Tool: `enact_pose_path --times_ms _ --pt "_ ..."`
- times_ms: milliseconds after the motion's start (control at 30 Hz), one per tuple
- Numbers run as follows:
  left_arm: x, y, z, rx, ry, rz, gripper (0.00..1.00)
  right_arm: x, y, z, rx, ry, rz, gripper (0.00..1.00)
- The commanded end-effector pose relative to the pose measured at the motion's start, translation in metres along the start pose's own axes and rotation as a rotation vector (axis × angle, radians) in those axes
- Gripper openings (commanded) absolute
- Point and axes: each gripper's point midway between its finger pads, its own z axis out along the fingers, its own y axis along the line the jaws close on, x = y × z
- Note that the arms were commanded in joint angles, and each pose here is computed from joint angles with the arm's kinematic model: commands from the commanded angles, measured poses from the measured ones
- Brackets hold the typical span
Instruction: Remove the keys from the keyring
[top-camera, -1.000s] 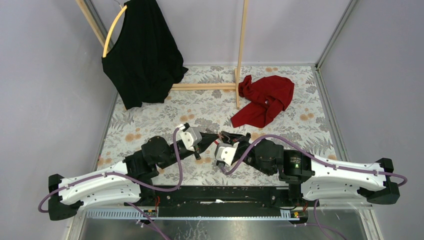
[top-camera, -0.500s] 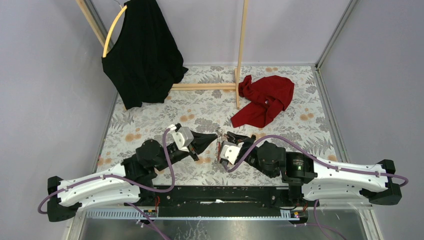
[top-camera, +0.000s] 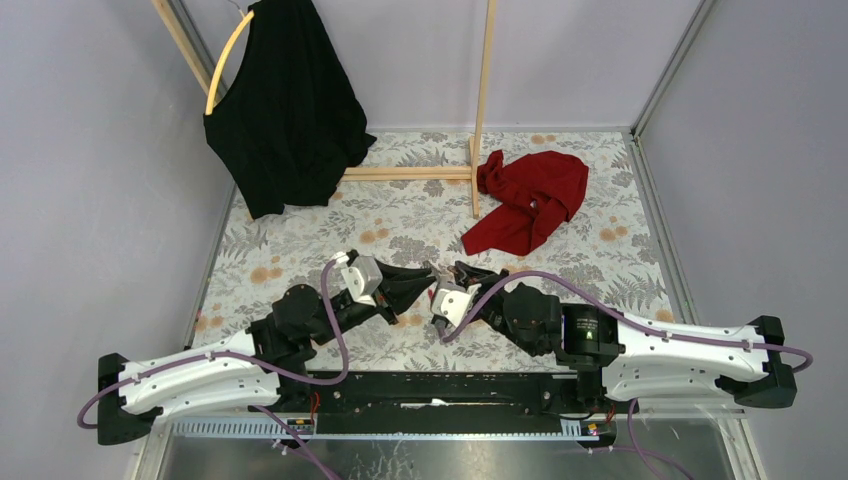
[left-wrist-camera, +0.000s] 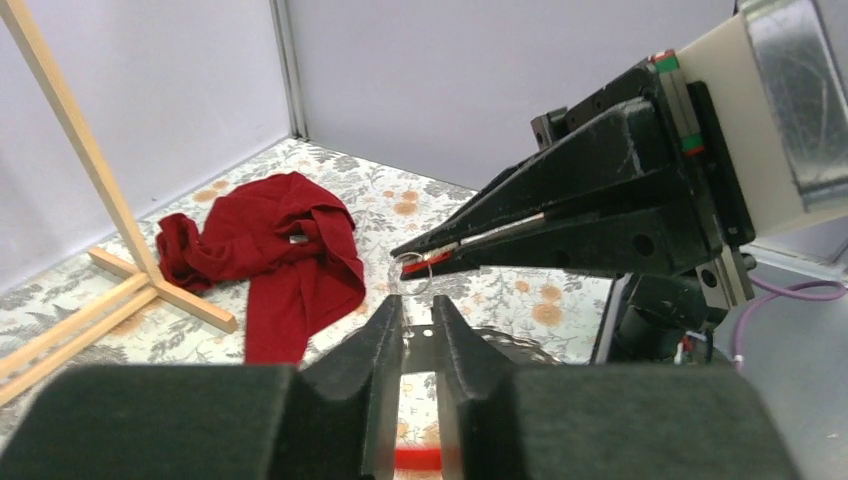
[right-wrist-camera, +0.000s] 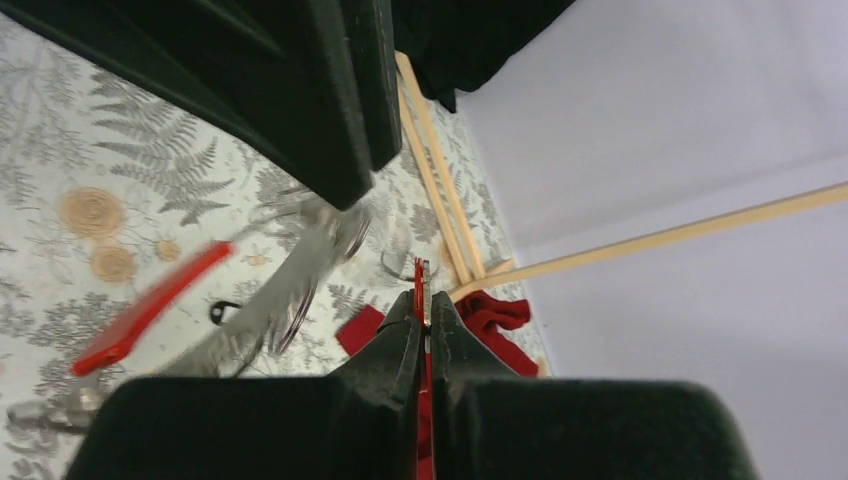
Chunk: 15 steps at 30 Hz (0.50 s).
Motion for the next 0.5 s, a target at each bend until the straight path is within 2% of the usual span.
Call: enact_pose_path --times_ms 0,133,467 --pt "-0.027 0.0 0.002 0.002 -0.065 0.004 0.27 -0.021 -0.043 -0.008 0.123 -0.024 -0.03 0.0" --pt "-0.028 0.003 0.003 -0.011 -0.047 0.037 0.32 -0.031 -0.047 -0.006 0.119 -0.049 -0.065 0.0" --pt "-0.036 0.006 0.01 -0.013 -0.02 0.13 0.32 -0.04 -0.047 -0.01 0.088 -0.095 -0.06 0.0"
